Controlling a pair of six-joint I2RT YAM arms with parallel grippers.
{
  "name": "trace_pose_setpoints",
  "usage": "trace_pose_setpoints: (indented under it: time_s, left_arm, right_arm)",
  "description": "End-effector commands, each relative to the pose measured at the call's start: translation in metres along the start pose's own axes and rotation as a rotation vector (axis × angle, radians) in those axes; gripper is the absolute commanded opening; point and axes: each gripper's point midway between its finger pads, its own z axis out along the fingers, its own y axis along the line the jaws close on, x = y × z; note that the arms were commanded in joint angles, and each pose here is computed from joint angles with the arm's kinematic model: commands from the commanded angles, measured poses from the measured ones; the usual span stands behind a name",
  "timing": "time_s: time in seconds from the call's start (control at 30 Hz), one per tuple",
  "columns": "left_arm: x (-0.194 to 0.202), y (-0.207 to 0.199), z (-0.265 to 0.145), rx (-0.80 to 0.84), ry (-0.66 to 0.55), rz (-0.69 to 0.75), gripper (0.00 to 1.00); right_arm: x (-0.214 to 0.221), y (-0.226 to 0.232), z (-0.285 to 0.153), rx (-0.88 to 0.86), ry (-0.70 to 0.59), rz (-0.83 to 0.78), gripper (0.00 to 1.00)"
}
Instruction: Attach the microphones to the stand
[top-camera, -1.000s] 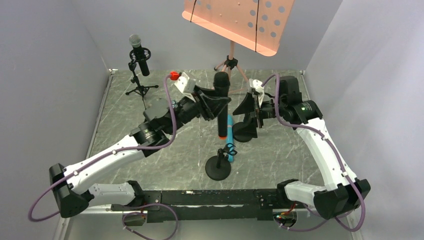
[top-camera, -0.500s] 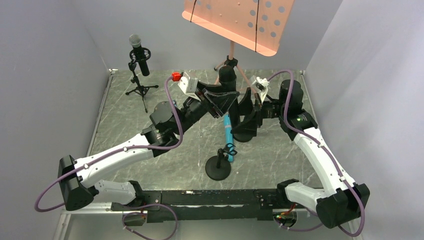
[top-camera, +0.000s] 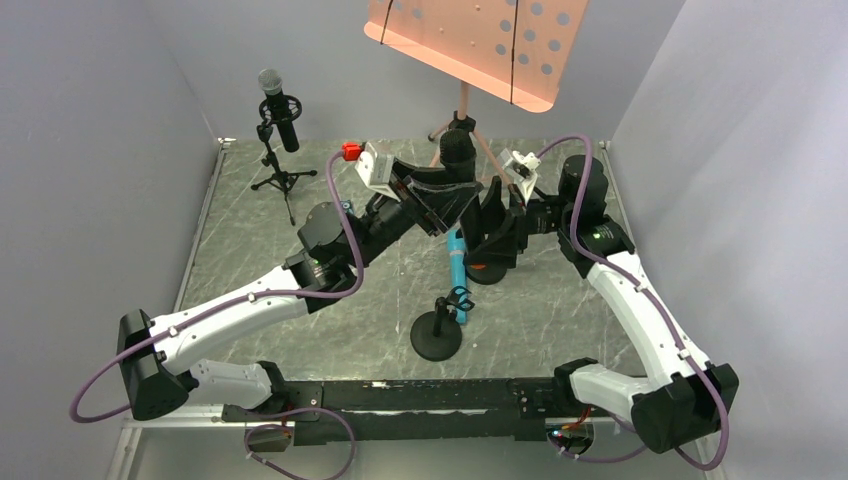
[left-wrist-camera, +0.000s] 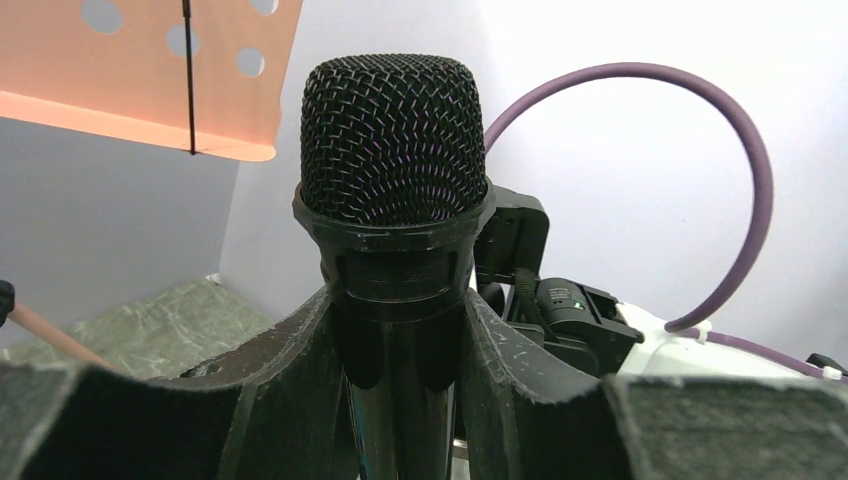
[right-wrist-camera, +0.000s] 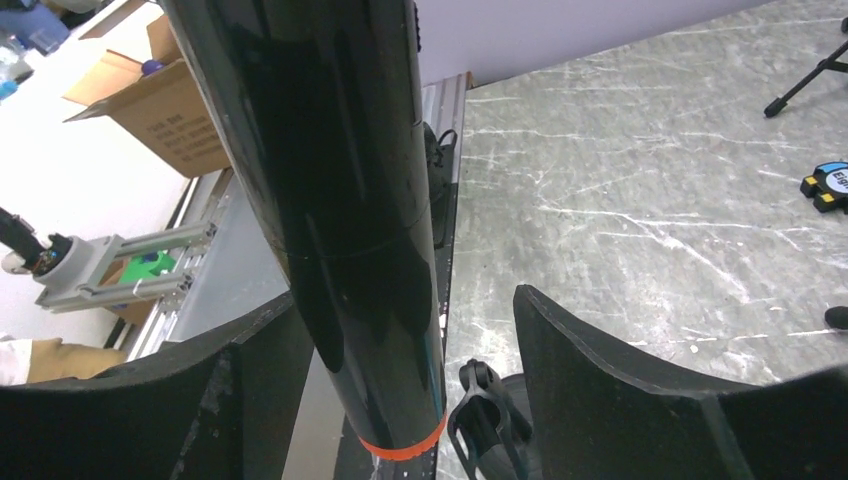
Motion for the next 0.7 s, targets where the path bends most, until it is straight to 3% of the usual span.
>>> trace_pose_setpoints:
  time_s: [0.0, 0.1, 0.2, 0.3, 0.4, 0.53, 0.6, 0.67]
  left_arm:
    - [-0.047, -0.032, 0.005, 0.111, -0.13, -0.035, 0.0]
    - [-0.046, -0.034, 0.006, 0.121, -0.125, -0.038, 0.0]
    - [-0.045, -0.034, 0.006, 0.126, -0.122, -0.042, 0.0]
    - [-0.043, -0.036, 0.006, 0.136, -0.113, -0.048, 0.0]
    - [-0.042, -0.034, 0.006, 0.131, -0.114, -0.047, 0.0]
    - [-0.039, -0.031, 0.006, 0.125, -0.108, -0.046, 0.0]
    - [-0.037, -0.03, 0.005, 0.128, -0.094, -0.052, 0.08]
    - [-0.033, -0.03, 0.001, 0.133, -0.075, -0.055, 0.33]
  right_arm:
    - [-0.015, 0.014, -0.001, -0.048, 0.006, -0.07, 0.75]
    - [-0.015, 0.012, -0.001, -0.051, 0.013, -0.076, 0.73]
    - [-0.014, 0.013, -0.001, -0.062, 0.017, -0.078, 0.65]
    - [-0.014, 0.015, -0.001, -0.086, 0.021, -0.077, 0.45]
    - [-0.013, 0.016, -0.001, -0.095, 0.026, -0.076, 0.18]
    - [-0.013, 0.021, -0.003, -0.085, 0.022, -0.116, 0.04]
    - [-0.014, 0.019, -0.008, -0.043, 0.015, -0.153, 0.01]
    - [-0.014, 0.016, -0.016, 0.008, 0.006, -0.179, 0.0]
